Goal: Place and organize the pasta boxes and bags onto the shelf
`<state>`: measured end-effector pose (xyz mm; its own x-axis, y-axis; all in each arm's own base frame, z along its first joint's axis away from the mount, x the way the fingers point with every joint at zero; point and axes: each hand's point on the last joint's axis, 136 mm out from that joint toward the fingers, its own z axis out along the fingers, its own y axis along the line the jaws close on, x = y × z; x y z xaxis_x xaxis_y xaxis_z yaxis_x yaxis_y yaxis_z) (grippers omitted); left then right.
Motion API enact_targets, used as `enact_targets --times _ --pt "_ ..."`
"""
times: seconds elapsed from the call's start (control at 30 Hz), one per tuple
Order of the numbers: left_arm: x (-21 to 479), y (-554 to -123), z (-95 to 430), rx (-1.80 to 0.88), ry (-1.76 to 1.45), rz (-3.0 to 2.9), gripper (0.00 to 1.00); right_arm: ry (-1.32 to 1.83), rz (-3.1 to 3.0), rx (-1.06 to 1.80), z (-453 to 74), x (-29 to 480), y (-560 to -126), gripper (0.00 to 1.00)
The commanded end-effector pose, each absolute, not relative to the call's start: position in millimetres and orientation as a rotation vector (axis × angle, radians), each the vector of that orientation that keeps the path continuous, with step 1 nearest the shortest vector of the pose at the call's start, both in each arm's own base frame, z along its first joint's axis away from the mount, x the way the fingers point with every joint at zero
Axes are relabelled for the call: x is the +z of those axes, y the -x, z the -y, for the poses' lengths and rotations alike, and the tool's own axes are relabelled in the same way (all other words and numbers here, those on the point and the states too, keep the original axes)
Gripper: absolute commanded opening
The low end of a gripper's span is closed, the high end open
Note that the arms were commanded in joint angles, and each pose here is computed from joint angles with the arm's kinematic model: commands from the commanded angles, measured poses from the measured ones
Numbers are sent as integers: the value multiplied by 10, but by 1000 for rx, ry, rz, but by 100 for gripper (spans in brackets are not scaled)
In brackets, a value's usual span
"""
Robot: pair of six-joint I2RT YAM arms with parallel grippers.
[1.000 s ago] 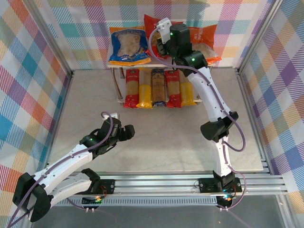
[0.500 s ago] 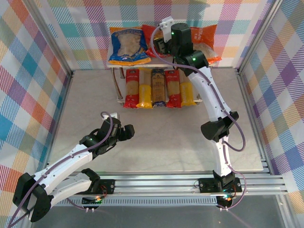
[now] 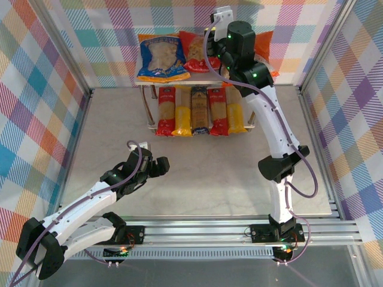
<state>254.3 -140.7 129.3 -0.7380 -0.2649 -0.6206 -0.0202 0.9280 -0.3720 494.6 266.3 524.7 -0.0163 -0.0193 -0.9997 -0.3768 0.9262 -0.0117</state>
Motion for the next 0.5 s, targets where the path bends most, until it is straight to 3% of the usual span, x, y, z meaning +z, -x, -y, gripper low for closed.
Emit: enact_targets --times 0.0,0.47 --pt "1279 -2495 1304 -412 199 -2369 86 273 -1571 274 -2629 5194 -5072 6" --pt "1276 -2475 1254 -408 209 -2364 86 321 -1890 170 -2703 4023 -5326 3"
